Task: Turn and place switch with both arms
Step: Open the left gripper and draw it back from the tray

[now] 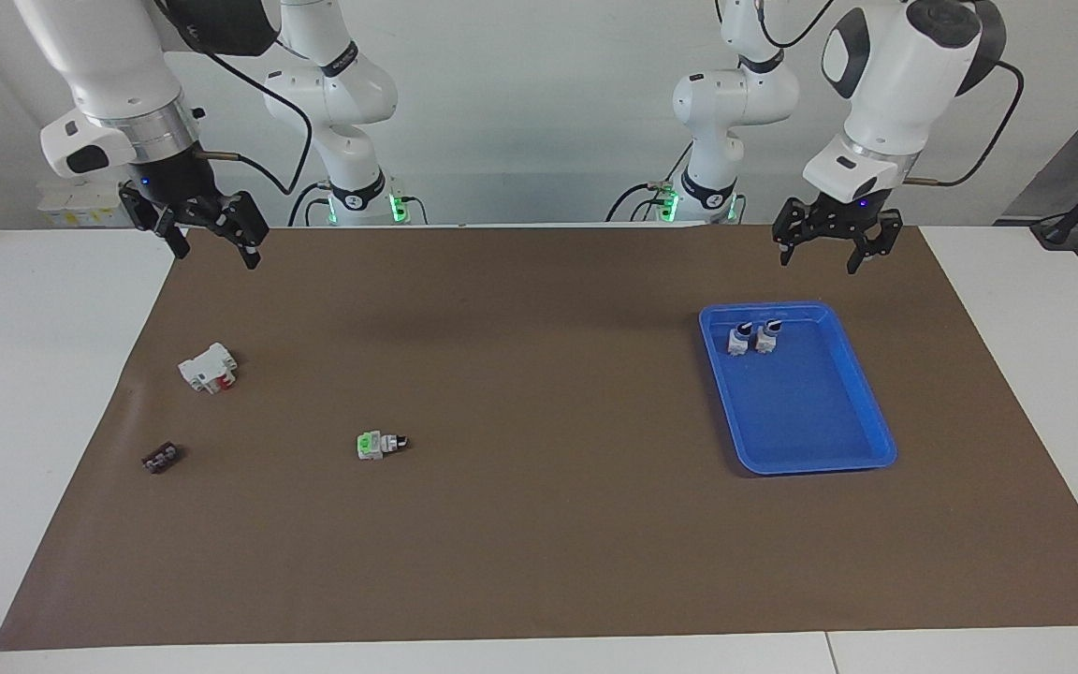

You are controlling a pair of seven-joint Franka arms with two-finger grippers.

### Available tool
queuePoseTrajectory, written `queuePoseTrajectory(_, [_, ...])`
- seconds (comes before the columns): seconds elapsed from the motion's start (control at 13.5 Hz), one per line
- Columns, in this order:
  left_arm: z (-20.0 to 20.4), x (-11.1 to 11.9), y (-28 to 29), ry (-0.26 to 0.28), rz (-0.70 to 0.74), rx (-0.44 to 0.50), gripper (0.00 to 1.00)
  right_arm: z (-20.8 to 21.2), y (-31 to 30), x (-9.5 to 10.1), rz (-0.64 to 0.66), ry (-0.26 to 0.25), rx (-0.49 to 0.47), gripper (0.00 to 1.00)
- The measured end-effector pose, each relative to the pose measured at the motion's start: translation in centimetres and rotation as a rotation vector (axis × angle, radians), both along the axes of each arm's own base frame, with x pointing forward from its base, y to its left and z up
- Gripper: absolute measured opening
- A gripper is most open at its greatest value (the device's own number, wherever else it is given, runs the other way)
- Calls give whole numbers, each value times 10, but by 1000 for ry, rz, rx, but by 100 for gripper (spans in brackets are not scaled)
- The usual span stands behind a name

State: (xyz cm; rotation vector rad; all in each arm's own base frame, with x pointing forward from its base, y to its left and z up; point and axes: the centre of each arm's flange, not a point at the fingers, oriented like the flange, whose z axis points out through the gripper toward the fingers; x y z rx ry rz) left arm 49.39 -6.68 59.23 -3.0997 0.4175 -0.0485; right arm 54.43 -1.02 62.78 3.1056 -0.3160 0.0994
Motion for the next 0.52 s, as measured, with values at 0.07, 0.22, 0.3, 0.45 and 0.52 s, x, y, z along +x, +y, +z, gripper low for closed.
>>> queuePoseTrajectory(0.07, [20,-2,-1,6,7,-5,100,0,0,0,0,0,0,100])
queuePoseTrajectory(0.22, [53,0,0,-6,14,-22,100,0,0,0,0,0,0,100])
queuePoseTrajectory(0.3, [63,6,2,-11,18,-30,100,0,0,0,0,0,0,100])
queuePoseTrajectory(0.45, [70,17,3,-3,22,-52,100,0,0,0,0,0,0,100])
queuePoseTrajectory(0.52, [72,20,3,18,22,-64,100,0,0,0,0,0,0,100])
